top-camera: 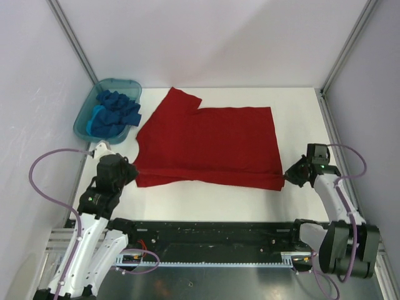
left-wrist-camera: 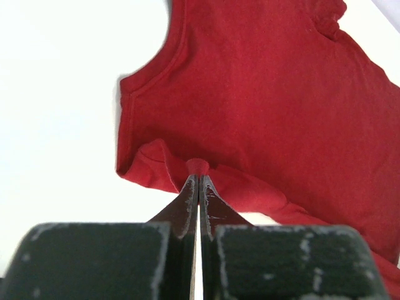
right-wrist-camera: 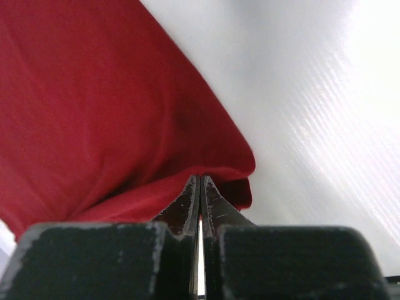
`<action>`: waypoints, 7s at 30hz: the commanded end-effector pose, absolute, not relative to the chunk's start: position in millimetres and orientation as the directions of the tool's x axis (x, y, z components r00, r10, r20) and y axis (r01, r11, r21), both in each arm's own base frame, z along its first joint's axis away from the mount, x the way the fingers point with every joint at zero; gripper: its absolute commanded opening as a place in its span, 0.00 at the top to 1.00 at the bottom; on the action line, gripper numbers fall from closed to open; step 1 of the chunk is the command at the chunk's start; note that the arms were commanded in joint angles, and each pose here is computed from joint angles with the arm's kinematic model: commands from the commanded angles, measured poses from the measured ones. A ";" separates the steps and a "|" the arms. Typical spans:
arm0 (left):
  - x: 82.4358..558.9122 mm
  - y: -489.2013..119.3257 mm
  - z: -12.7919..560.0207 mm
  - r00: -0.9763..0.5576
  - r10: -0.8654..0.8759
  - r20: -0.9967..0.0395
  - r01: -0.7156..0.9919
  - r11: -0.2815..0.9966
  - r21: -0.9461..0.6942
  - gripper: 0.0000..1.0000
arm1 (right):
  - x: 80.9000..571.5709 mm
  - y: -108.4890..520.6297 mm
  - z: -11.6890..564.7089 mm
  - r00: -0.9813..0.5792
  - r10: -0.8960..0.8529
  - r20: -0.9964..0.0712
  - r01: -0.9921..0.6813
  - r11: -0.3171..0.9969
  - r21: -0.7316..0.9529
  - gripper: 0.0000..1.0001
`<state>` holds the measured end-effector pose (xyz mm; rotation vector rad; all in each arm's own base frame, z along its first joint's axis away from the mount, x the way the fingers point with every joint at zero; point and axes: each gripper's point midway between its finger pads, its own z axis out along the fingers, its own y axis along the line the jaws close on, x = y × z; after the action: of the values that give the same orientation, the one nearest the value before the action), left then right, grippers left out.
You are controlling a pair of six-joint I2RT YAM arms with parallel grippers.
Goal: Fold and stack the t-shirts
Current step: Grap the side of the flattened tshirt closest away from the robot with both arms, then fold the flattened tshirt in 1/3 of the way
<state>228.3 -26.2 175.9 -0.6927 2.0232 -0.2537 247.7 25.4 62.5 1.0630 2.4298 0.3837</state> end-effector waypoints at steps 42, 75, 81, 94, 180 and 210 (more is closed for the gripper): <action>346.9 -8.9 193.8 -0.364 -0.474 -0.801 -0.510 0.822 -0.254 1.00 | 359.4 7.8 92.2 -0.539 0.635 -0.554 0.533 0.766 0.360 1.00; 467.3 -59.5 162.3 -0.569 -0.322 -0.757 -0.257 0.944 -0.209 1.00 | 407.5 26.5 52.7 -0.604 0.649 -0.463 0.549 0.760 0.349 1.00; 473.1 -65.7 172.9 -0.551 -0.307 -0.776 -0.223 0.950 -0.218 1.00 | 405.3 19.2 56.4 -0.591 0.655 -0.471 0.564 0.752 0.340 1.00; 489.8 -76.0 146.5 -0.609 -0.272 -0.745 -0.180 0.962 -0.204 1.00 | 407.7 10.5 56.2 -0.582 0.666 -0.467 0.568 0.744 0.351 1.00; 284.4 20.1 34.6 -0.550 -0.712 -0.437 -0.696 0.680 -0.232 0.65 | 294.7 29.2 35.9 -0.681 0.616 -0.395 0.556 0.787 0.268 0.85; 291.5 21.2 50.7 -0.547 -0.701 -0.458 -0.663 0.696 -0.274 1.00 | 289.7 -6.0 43.1 -0.672 0.607 -0.424 0.593 0.784 0.183 1.00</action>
<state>285.0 26.0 38.5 -1.0959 2.3718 -0.0247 283.3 0.6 29.2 0.9357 2.5349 0.0922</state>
